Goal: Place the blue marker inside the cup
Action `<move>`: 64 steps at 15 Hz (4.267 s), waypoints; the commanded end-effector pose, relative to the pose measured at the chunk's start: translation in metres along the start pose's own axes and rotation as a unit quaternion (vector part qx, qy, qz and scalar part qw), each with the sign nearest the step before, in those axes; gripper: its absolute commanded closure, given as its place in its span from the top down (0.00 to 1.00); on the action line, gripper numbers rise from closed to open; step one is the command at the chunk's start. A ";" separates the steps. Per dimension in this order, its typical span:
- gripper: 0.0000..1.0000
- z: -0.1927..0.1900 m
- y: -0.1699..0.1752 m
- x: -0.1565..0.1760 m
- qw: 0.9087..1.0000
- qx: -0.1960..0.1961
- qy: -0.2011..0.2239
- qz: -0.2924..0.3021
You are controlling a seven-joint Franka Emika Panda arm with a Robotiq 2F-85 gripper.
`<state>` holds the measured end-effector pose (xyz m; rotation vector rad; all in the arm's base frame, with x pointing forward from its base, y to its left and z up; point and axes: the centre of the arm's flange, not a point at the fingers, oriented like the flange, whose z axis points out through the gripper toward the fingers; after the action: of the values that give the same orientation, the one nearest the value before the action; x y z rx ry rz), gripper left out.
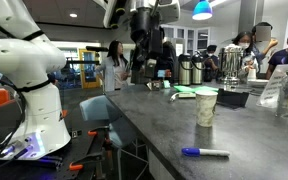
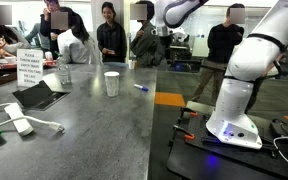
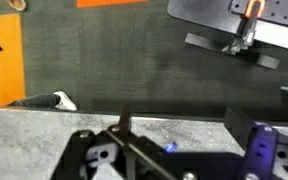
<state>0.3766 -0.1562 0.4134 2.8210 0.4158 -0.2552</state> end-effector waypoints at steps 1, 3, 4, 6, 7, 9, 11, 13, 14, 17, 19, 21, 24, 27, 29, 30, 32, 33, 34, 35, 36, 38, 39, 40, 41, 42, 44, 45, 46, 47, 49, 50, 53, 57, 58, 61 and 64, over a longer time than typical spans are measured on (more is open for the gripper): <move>1.00 0.000 0.013 0.032 0.999 0.022 0.019 0.018; 1.00 0.002 0.022 0.053 0.998 0.042 0.030 0.032; 1.00 0.006 0.026 0.064 0.998 0.042 0.035 0.040; 1.00 0.017 0.037 0.087 0.996 0.063 0.039 0.051; 1.00 0.024 0.043 0.099 0.994 0.079 0.044 0.061; 1.00 0.041 0.051 0.123 0.990 0.108 0.059 0.076; 1.00 0.059 0.057 0.141 0.985 0.126 0.066 0.099; 1.00 0.077 0.068 0.157 0.984 0.129 0.068 0.104; 1.00 0.087 0.074 0.161 0.984 0.125 0.067 0.105; 1.00 0.116 0.093 0.167 0.986 0.125 0.054 0.092; 1.00 0.136 0.100 0.170 0.986 0.131 0.044 0.089; 1.00 0.152 0.099 0.174 0.986 0.136 0.035 0.088; 1.00 0.168 0.089 0.183 0.987 0.139 0.024 0.080; 1.00 0.173 0.081 0.195 0.986 0.148 0.021 0.074; 1.00 0.176 0.079 0.203 0.985 0.146 0.020 0.084; 1.00 0.176 0.080 0.206 0.984 0.146 0.022 0.098; 1.00 0.177 0.081 0.214 0.980 0.145 0.021 0.135; 1.00 0.178 0.082 0.217 0.977 0.143 0.017 0.157; 1.00 0.179 0.082 0.220 0.974 0.142 0.014 0.175; 0.99 0.180 0.082 0.224 0.972 0.137 0.012 0.191; 0.97 0.182 0.081 0.228 0.970 0.132 0.008 0.205; 0.95 0.186 0.080 0.234 0.967 0.129 0.005 0.218; 0.93 0.189 0.080 0.238 0.967 0.127 0.003 0.221; 0.93 0.192 0.079 0.240 0.966 0.130 0.003 0.222; 0.69 0.194 0.078 0.242 0.966 0.128 0.003 0.223; 0.68 0.196 0.079 0.242 0.967 0.129 0.006 0.219; 0.53 0.196 0.080 0.242 0.968 0.128 0.010 0.217; 0.45 0.193 0.081 0.243 0.968 0.128 0.012 0.215; 0.37 0.192 0.081 0.243 0.968 0.128 0.014 0.214; 0.30 0.192 0.081 0.243 0.969 0.128 0.015 0.213; 0.15 0.191 0.080 0.243 0.969 0.127 0.016 0.210; 0.08 0.190 0.080 0.243 0.970 0.128 0.018 0.208; 0.05 0.179 0.077 0.238 0.972 0.119 0.042 0.197; 0.05 0.139 0.081 0.222 0.973 0.106 0.142 0.148; 0.05 0.128 0.082 0.217 0.972 0.106 0.165 0.131; 0.05 0.089 0.077 0.202 0.964 0.112 0.228 0.074; 0.05 0.058 0.075 0.191 0.951 0.126 0.281 0.014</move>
<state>0.5945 -0.1946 0.3167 3.0999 0.3048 0.4255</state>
